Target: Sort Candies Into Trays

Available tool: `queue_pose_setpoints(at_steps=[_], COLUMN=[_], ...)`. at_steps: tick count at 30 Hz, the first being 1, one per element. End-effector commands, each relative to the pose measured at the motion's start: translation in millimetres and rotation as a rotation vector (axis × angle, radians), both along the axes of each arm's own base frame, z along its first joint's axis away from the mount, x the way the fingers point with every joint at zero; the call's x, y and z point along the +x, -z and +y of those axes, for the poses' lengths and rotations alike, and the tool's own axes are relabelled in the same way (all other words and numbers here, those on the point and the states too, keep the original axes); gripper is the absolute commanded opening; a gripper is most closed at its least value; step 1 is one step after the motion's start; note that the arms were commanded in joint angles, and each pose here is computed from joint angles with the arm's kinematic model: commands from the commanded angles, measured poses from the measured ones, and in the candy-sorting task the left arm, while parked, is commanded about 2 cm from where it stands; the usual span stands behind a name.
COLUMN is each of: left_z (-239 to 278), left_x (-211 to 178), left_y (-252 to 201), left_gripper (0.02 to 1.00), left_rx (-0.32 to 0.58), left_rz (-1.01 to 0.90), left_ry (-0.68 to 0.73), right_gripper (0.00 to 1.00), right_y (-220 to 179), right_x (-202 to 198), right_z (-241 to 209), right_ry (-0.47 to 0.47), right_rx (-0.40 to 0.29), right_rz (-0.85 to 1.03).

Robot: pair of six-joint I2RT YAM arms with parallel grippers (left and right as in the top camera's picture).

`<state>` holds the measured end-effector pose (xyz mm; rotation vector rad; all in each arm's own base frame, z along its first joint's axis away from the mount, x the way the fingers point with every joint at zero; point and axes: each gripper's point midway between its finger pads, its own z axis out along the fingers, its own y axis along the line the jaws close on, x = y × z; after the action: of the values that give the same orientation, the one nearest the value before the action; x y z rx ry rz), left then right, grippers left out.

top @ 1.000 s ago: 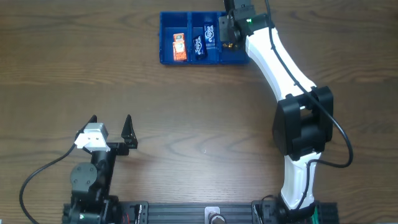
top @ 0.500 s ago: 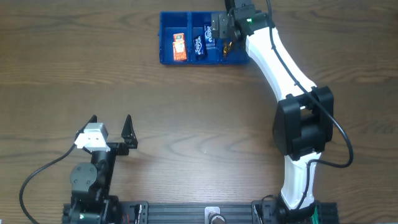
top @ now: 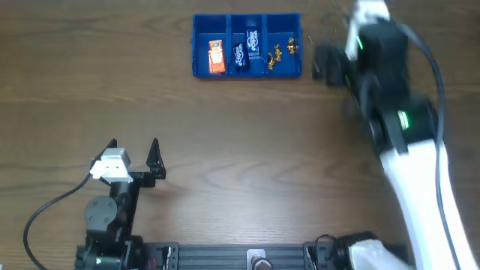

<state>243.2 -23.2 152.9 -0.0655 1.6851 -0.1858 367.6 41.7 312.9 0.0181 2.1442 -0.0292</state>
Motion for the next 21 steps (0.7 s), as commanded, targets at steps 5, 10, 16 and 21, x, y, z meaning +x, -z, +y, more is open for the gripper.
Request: queue_pose_setpoints(at_steps=[5, 10, 16, 21], left_z=[3.7, 3.7, 3.7, 3.7], left_x=[-0.4, -0.4, -0.4, -0.4], left_y=[17.6, 17.6, 17.6, 17.6], left_gripper=[0.998, 0.998, 0.998, 0.996], left_rx=[0.022, 0.022, 0.022, 0.022], left_rz=[0.048, 0.048, 0.048, 0.048], left_ry=[-0.018, -0.018, -0.018, -0.018], right_gripper=[0.998, 0.998, 0.998, 0.998], right_y=[98.3, 115.5, 122.6, 140.7], right_x=[-109.4, -115.9, -107.5, -107.8], right_z=[-57.2, -42.4, -21.2, -32.8], right_ry=[0.118, 0.029, -0.068, -0.024], right_rx=[0.018, 0.082, 0.217, 0.204], right_rz=[-0.161, -0.389, -0.534, -0.529])
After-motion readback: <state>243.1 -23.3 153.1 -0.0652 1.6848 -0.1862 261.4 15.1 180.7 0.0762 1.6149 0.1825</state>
